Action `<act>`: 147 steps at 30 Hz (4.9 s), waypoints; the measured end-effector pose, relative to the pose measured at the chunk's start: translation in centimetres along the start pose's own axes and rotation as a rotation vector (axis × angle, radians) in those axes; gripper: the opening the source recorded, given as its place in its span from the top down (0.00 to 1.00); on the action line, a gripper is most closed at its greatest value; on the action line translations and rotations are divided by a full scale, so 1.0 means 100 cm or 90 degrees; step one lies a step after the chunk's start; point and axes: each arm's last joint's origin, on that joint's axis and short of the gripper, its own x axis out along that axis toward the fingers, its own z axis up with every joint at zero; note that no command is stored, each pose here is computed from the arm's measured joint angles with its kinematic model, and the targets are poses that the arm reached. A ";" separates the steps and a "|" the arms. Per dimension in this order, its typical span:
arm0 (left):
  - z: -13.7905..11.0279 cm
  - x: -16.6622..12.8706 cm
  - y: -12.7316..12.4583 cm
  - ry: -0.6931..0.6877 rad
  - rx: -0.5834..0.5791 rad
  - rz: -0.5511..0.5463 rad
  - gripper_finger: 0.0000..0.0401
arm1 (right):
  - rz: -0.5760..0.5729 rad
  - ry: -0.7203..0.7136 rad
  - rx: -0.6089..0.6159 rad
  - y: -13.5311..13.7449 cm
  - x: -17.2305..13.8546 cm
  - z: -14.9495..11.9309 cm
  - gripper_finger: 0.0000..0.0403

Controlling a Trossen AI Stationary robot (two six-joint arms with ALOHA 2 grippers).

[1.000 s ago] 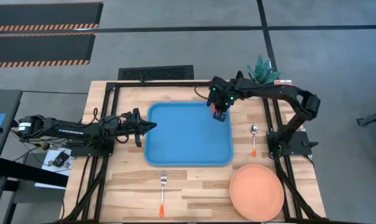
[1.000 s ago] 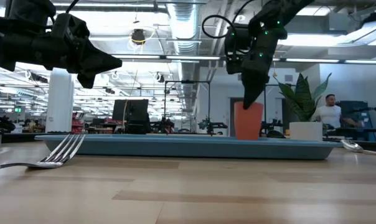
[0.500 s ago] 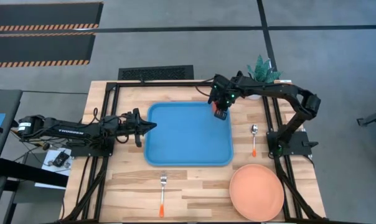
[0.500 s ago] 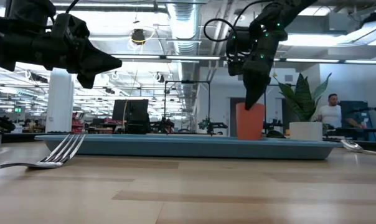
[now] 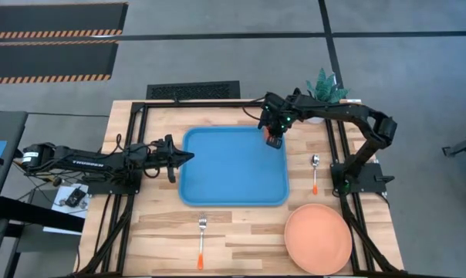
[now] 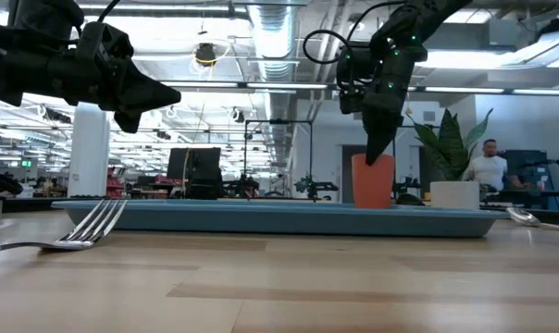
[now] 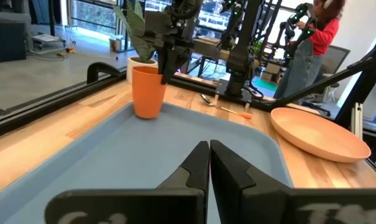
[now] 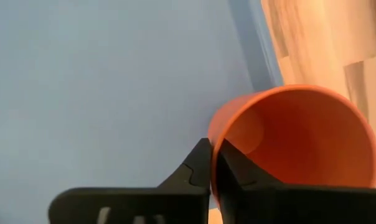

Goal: Pick and place plate/cup/fork/spoon on tray
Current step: Put the orange cup on the blue tray, then put the orange spoon on the blue tray

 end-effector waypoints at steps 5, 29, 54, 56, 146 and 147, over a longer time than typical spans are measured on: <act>0.000 0.000 0.000 0.000 0.000 0.000 1.00 | -0.008 0.002 -0.004 0.000 0.000 0.000 0.93; -0.001 0.000 0.000 0.004 0.000 0.001 1.00 | 0.017 0.003 -0.010 0.010 0.001 0.001 0.88; -0.001 0.000 0.000 0.006 0.000 0.001 1.00 | -0.013 0.020 -0.012 0.013 0.001 0.000 0.70; -0.001 0.000 0.000 0.007 0.000 0.001 1.00 | -0.012 0.020 -0.013 0.013 0.001 0.000 0.68; -0.007 0.000 0.002 0.045 0.038 0.009 1.00 | -0.062 0.303 0.521 -0.013 0.021 -0.173 0.57; -0.007 0.000 0.002 0.045 0.038 0.009 1.00 | -0.061 0.306 0.522 -0.013 0.022 -0.174 0.58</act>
